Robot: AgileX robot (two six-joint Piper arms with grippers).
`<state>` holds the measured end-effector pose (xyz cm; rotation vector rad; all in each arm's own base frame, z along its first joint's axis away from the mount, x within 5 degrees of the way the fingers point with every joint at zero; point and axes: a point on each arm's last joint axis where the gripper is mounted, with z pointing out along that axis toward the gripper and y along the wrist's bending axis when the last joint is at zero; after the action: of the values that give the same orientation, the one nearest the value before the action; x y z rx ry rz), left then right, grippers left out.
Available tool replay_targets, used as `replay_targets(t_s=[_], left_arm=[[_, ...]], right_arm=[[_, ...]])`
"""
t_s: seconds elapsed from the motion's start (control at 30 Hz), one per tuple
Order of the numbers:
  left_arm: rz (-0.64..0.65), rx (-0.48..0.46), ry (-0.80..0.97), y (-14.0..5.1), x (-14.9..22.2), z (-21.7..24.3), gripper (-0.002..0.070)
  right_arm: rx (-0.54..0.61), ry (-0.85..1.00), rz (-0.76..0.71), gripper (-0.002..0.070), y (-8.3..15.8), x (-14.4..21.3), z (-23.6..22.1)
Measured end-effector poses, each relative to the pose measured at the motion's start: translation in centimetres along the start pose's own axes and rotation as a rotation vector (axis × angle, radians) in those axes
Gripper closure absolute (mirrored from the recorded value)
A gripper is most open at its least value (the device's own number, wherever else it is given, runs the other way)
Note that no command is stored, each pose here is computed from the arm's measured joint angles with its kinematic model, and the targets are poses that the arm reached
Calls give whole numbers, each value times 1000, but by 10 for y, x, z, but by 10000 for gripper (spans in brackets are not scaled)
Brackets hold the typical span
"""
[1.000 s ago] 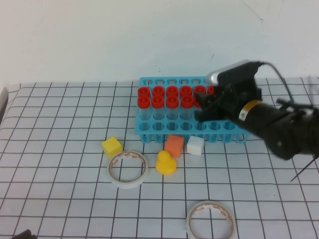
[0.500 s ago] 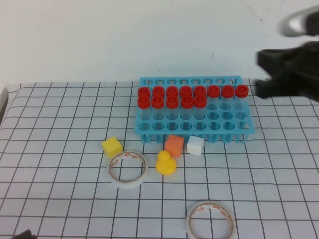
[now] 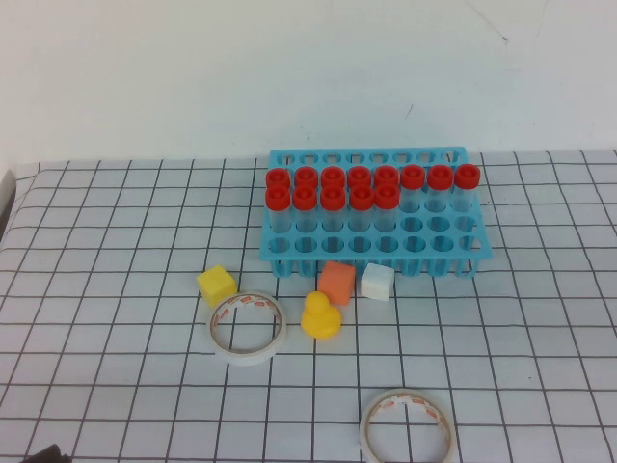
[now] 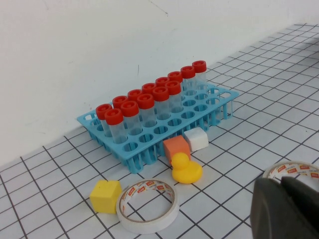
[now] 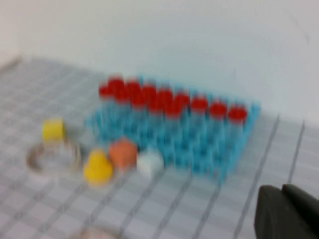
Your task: Place the test tubes
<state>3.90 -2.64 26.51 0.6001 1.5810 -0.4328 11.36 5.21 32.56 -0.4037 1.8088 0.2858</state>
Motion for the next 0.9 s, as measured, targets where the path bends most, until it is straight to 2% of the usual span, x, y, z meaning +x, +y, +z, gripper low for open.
replay_targets(t_s=[0.2,0.3,0.53,0.7,0.8,0.9], left_arm=[[0,0,0,0,0,0,676],[-1,0,0,0,0,0,676],[-1,0,0,0,0,0,676],[-1,0,0,0,0,0,676],[-1,0,0,0,0,0,676],[-1,0,0,0,0,0,676]], right_arm=[[39,329,-21,678,-4,36,-33],[49,388,-21,678,-5,44,-47],[59,240,-23,678,-7,45,-77],[108,164,-64,678,-12,53,-91],[131,95,-102,678,-13,62,-86],[104,-28,-121,678,-10,77,-70]])
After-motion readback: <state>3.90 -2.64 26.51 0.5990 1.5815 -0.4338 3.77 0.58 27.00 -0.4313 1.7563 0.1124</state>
